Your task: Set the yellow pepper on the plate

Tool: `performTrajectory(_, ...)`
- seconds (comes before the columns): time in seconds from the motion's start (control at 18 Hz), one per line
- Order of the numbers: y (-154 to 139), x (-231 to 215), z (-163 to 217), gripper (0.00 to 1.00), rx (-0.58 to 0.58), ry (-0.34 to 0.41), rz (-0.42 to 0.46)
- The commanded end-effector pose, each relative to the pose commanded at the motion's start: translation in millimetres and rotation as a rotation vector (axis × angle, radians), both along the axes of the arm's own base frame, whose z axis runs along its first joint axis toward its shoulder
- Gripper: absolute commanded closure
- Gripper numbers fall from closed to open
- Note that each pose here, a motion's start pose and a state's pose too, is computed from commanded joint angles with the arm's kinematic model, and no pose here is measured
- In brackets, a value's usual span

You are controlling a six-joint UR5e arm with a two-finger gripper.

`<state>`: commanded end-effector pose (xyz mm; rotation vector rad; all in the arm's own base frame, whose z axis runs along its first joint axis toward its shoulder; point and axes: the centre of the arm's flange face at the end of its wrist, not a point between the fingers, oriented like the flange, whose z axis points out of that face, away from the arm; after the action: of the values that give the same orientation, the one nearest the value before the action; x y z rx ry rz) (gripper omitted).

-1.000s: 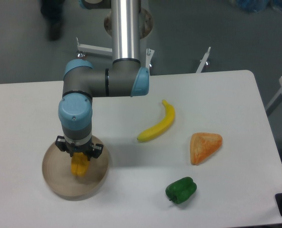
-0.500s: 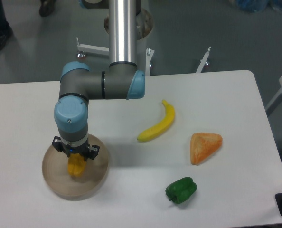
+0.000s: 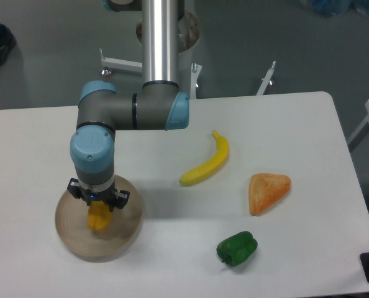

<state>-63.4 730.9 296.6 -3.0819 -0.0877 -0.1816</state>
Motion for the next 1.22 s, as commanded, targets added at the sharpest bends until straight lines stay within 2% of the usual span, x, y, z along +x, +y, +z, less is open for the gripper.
performTrajectory(0.11, 2, -11, 12, 0.00, 0.025, 0.008, 0.011)
performTrajectory(0.28, -1, -55, 36, 0.00, 0.061, 0.038, 0.049)
performTrajectory(0.33, -2, -64, 36, 0.00, 0.063, 0.042, 0.032)
performTrajectory(0.56, -20, -125, 46, 0.00, 0.040, 0.152, -0.060)
performTrajectory(0.78, -39, -174, 58, 0.00, 0.022, 0.205, -0.123)
performTrajectory(1.0, -52, -201, 60, 0.00, 0.014, 0.235, -0.202)
performTrajectory(1.17, -59, -219, 61, 0.00, -0.050, 0.320, -0.313)
performTrajectory(1.22, -60, -220, 59, 0.00, -0.054, 0.319, -0.312)
